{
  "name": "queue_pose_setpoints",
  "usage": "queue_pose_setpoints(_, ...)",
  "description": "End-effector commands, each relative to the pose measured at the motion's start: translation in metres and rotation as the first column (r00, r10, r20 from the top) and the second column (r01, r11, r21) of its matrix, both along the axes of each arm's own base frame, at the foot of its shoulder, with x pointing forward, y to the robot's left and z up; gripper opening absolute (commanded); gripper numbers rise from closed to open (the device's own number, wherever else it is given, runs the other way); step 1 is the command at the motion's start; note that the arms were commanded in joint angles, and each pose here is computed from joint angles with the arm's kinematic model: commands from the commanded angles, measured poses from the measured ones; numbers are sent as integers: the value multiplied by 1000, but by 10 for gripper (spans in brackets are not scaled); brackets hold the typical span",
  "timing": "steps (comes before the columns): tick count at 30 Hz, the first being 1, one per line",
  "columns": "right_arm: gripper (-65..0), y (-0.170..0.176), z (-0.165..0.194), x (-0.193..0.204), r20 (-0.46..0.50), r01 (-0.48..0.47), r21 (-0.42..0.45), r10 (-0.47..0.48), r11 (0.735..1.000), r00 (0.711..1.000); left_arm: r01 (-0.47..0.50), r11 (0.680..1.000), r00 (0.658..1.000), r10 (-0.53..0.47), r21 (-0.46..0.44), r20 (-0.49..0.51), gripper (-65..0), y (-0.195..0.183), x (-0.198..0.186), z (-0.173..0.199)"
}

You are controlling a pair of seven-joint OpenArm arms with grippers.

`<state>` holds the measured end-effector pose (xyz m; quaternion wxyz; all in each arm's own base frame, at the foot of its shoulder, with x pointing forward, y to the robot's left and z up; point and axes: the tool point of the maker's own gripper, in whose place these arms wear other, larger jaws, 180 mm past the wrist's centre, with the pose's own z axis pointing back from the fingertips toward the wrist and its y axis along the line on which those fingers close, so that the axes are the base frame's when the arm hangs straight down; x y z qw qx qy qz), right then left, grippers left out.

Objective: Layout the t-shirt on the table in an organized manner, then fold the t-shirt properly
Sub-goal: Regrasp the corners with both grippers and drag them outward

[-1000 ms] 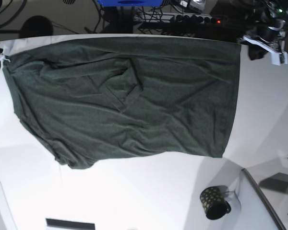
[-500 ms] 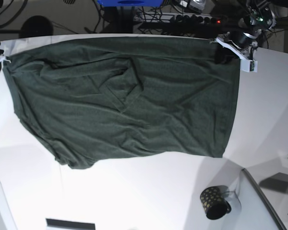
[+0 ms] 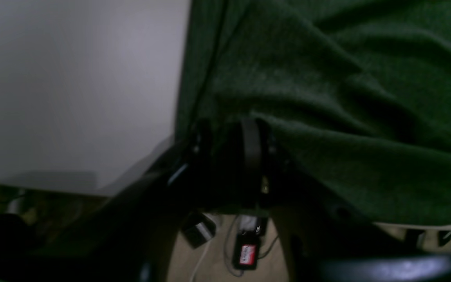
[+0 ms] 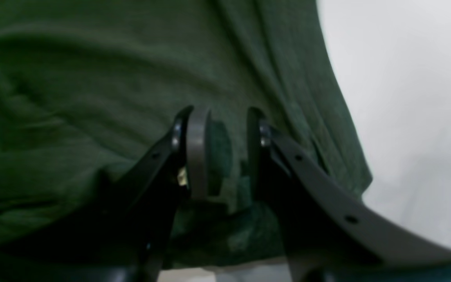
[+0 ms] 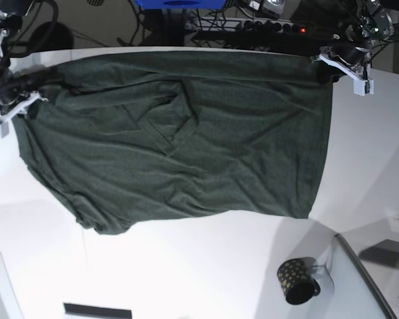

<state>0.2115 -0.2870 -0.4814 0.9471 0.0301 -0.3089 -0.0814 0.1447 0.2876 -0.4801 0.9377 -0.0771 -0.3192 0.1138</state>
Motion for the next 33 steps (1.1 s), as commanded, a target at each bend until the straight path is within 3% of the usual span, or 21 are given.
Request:
queue_pose_setpoints(1, -497, -8, 0, -2, -1, 24, -13, -24, 1000, 1000, 1, 1000, 1000, -1, 14, 9, -523, 8, 0, 4)
queue_pose_setpoints(4, -497, -12, -6, -10, -21, 57, -14, -58, 998, 998, -4, 1000, 1000, 4, 13, -16, -523, 15, -6, -2)
queue_pose_setpoints(12, -497, -19, -9, -20, -20, 129, -40, -130, 991, 991, -36, 999, 999, 35, 35, 33, -523, 34, -7, 1)
queue_pose_setpoints(17, -497, -39, -9, -32, -23, 235, -66, -237, 970, 971, -33, 999, 999, 31, 41, 38, -523, 35, -5, 3)
queue_pose_setpoints(26, -497, -34, -15, -46, -50, 240, -61, -243, 969, 969, -37, 999, 998, 35, 34, 42, -523, 34, -5, 3)
queue_pose_setpoints(33, -494, -33, 50, -4, 139, 194, -133, -175, 972, 975, -10, 997, 995, 2, 74, 99, -523, 34, 13, 24)
